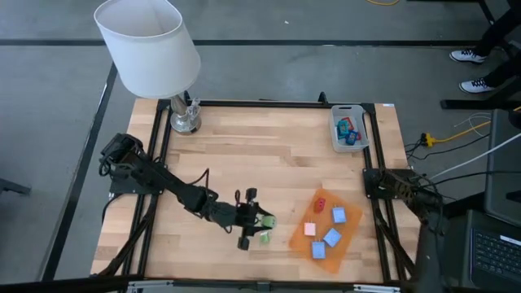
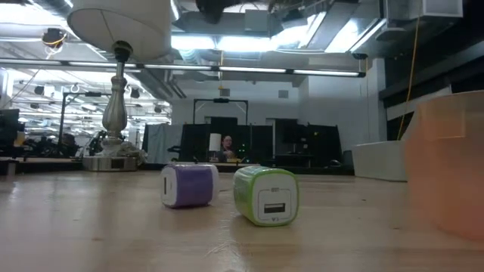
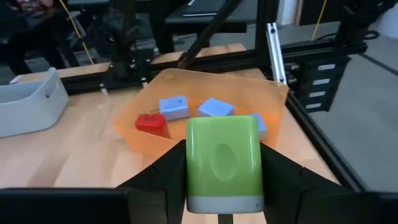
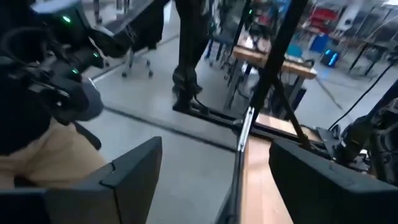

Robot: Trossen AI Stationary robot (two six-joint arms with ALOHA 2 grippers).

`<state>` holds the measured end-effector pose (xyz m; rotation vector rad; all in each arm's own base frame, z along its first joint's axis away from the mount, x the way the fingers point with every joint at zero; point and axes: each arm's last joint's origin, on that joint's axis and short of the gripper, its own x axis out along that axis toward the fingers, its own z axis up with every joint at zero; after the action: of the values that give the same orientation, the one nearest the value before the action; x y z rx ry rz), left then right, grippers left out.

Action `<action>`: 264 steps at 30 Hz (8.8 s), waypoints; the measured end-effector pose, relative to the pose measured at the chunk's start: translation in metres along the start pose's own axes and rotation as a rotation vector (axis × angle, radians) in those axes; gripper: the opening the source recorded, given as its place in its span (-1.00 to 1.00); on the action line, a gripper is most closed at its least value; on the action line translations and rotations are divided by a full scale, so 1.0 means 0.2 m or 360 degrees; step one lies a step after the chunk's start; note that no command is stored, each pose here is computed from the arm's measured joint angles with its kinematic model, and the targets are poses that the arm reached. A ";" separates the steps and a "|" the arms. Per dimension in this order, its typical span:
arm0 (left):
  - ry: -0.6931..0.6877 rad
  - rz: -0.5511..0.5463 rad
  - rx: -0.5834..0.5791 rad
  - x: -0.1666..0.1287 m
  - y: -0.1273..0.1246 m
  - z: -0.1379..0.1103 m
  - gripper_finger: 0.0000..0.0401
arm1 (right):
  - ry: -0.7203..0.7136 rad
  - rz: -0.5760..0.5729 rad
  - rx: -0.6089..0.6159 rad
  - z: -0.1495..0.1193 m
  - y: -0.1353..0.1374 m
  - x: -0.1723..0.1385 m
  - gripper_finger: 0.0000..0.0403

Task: Pick & Place Office items
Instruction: Put the left green charger adapter into the orange bin, then put the dark blue charger adapter into the orange bin, then put the green charger adapter into the orange bin

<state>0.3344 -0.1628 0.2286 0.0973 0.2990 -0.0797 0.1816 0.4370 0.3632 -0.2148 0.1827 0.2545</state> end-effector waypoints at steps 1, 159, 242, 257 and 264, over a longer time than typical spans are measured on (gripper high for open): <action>-0.0003 0.0001 0.0007 0.00 0.01 0.00 -0.27 | -0.0036 -0.0020 0.0009 -0.01 0.03 -0.03 0.44; 0.0756 0.0607 -0.0610 0.11 -0.23 -0.56 -0.36 | -0.0820 0.0718 0.0396 -0.75 -0.52 -0.10 0.44; 0.0809 -0.0721 0.1172 0.46 -0.30 -0.12 0.22 | -0.0818 0.0781 0.0452 -0.74 -0.55 -0.06 0.44; 0.1161 -0.0718 0.1413 0.47 -0.11 -0.20 0.21 | -0.0821 0.0777 0.0442 -0.74 -0.55 -0.06 0.44; 0.1162 -0.0830 0.1351 0.46 -0.12 -0.21 0.16 | -0.0820 0.0776 0.0441 -0.74 -0.55 -0.06 0.44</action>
<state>0.4083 -0.1871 0.1588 0.9037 1.0044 -0.6976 0.1766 0.2946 0.2438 0.1791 -0.2469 0.7516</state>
